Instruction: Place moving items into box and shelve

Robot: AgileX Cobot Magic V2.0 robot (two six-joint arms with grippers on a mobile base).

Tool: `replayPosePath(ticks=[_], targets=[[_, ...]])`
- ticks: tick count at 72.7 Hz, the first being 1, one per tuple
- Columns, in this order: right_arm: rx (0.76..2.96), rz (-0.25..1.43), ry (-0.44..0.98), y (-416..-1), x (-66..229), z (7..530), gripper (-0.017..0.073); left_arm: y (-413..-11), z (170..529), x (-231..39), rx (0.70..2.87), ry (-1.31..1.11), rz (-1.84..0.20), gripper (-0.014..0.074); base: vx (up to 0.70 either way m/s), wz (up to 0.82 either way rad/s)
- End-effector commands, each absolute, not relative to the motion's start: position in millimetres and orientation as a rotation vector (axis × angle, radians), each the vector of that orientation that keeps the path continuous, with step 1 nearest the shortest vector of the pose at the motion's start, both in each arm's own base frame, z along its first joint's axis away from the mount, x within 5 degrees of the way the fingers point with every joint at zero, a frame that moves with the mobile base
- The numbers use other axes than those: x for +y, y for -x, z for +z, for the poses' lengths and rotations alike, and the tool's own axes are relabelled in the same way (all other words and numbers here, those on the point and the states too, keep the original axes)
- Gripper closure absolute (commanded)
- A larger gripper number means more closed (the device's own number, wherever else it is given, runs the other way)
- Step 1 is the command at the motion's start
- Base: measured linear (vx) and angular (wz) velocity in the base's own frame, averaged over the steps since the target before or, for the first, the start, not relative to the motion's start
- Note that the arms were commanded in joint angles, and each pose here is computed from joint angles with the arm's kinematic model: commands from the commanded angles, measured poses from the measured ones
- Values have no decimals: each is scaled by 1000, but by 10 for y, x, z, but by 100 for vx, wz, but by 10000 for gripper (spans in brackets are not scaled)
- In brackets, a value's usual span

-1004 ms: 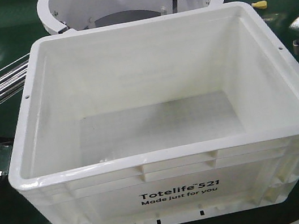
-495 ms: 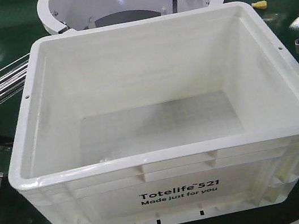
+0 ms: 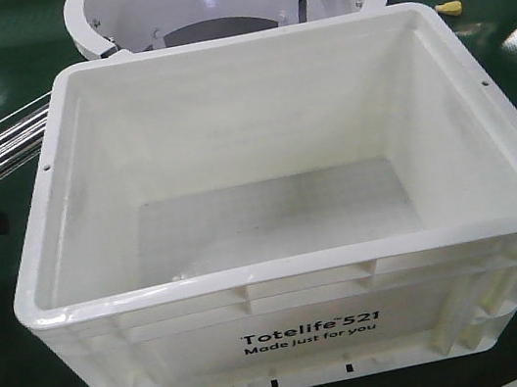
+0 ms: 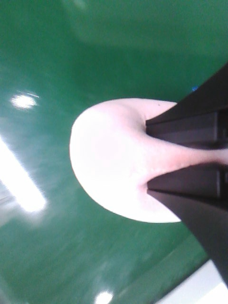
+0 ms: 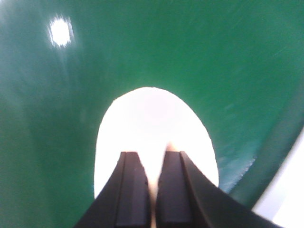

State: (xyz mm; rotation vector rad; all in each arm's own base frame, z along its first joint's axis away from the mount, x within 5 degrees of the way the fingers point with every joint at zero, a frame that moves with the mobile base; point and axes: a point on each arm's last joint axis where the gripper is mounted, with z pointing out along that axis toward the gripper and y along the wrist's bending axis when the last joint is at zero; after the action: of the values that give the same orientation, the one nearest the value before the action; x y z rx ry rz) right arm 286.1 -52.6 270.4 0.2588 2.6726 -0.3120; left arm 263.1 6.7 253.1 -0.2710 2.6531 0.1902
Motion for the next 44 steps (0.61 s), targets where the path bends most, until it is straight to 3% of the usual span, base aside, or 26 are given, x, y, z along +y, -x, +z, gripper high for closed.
replayPosePath(ticks=[1,27,44], targets=[[2489,-334,-227,-2760,-532,3102,565,-2528,2924,77,2468,268,152,596,0,0],[1987,-199,-179,-2180,-359,4012,565,-2080,4179,-64,1953,221,-120,596,0,0],[1823,16,191,-2043,283,4416,564,-2106,4652,-489,1855,5,-416,596,0,0]])
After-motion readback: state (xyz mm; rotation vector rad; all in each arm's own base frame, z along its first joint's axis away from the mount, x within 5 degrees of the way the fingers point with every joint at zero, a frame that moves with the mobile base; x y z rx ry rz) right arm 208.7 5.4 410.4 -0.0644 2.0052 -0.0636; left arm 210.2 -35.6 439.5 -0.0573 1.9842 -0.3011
